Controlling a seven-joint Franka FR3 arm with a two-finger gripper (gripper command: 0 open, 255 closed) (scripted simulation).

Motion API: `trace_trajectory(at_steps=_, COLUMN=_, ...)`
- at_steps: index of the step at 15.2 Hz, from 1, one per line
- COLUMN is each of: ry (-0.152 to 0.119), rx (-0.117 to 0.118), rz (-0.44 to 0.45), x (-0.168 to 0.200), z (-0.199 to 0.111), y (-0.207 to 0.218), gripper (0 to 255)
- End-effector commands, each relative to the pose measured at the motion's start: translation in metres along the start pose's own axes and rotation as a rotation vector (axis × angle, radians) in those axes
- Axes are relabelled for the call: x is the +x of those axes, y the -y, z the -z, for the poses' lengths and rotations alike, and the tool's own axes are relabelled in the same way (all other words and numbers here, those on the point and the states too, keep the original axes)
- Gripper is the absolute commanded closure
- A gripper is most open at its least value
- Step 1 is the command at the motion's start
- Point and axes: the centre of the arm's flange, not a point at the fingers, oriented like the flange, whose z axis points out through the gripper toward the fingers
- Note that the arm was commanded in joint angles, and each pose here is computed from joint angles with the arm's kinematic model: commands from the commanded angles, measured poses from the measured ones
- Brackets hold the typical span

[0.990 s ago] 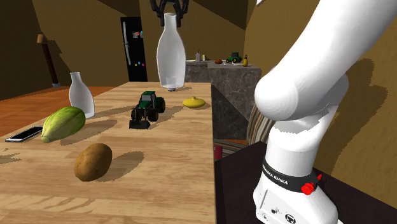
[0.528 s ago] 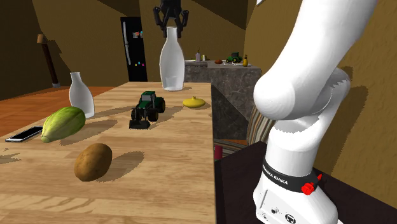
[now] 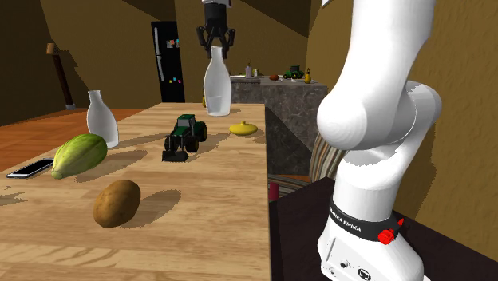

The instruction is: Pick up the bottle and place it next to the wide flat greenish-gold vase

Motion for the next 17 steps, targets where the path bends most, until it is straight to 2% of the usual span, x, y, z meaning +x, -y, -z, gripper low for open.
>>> trace_trajectory(at_steps=1, ry=-0.001, rx=0.0, rz=0.0, x=0.024, z=-0.012, y=-0.009, gripper=255)
trace_trajectory(at_steps=4, ry=-0.001, rx=0.0, rz=0.0, x=0.056, z=-0.025, y=-0.023, gripper=255)
trace_trajectory(at_steps=17, ry=-0.001, rx=0.0, rz=0.0, x=0.055, z=-0.094, y=-0.023, gripper=255)
